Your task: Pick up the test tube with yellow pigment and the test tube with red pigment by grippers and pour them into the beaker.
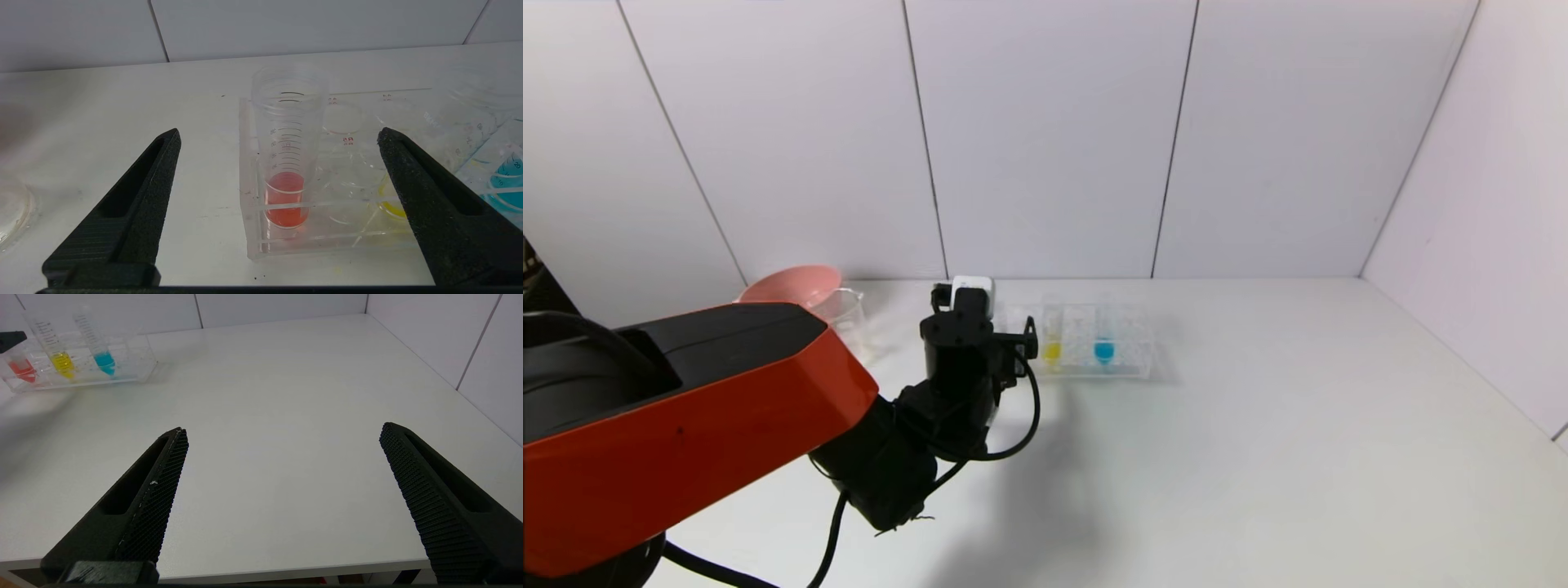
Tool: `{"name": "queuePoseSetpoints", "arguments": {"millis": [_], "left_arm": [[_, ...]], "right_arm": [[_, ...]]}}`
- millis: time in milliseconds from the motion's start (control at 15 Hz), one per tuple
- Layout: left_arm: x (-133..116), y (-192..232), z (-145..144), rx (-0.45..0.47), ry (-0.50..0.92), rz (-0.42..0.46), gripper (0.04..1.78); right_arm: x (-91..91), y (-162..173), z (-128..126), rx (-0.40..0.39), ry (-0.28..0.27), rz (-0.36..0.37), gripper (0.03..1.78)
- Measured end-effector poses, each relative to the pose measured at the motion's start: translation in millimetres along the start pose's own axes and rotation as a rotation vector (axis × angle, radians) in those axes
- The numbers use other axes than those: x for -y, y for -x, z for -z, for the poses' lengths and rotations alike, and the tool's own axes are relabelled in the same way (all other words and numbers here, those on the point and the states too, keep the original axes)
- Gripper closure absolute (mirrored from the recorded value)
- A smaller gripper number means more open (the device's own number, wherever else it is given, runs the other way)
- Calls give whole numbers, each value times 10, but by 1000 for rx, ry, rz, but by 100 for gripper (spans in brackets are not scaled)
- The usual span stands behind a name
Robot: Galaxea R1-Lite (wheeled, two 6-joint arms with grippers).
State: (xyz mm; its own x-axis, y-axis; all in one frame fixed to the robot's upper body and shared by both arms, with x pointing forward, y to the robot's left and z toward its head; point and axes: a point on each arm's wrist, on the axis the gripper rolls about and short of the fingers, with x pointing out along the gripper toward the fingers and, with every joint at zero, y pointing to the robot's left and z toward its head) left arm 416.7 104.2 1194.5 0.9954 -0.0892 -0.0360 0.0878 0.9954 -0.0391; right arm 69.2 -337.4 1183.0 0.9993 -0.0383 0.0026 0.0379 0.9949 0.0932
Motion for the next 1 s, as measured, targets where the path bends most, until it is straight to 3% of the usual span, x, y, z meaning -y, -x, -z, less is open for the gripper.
{"name": "queuePoseSetpoints", "arguments": {"millis": [200,467,533,1000], "left_arm": [[4,-9,26,-3,-1,1,52],[11,-22,47,15,11,2,124],[15,-25,55,17,11,2,135],[27,-48,41,26,15,0,140]], "right_arm": [[0,0,0,0,0,0,10],[0,0,0,0,0,0,10],[0,0,0,0,0,0,10],[0,0,0,0,0,0,10]]}}
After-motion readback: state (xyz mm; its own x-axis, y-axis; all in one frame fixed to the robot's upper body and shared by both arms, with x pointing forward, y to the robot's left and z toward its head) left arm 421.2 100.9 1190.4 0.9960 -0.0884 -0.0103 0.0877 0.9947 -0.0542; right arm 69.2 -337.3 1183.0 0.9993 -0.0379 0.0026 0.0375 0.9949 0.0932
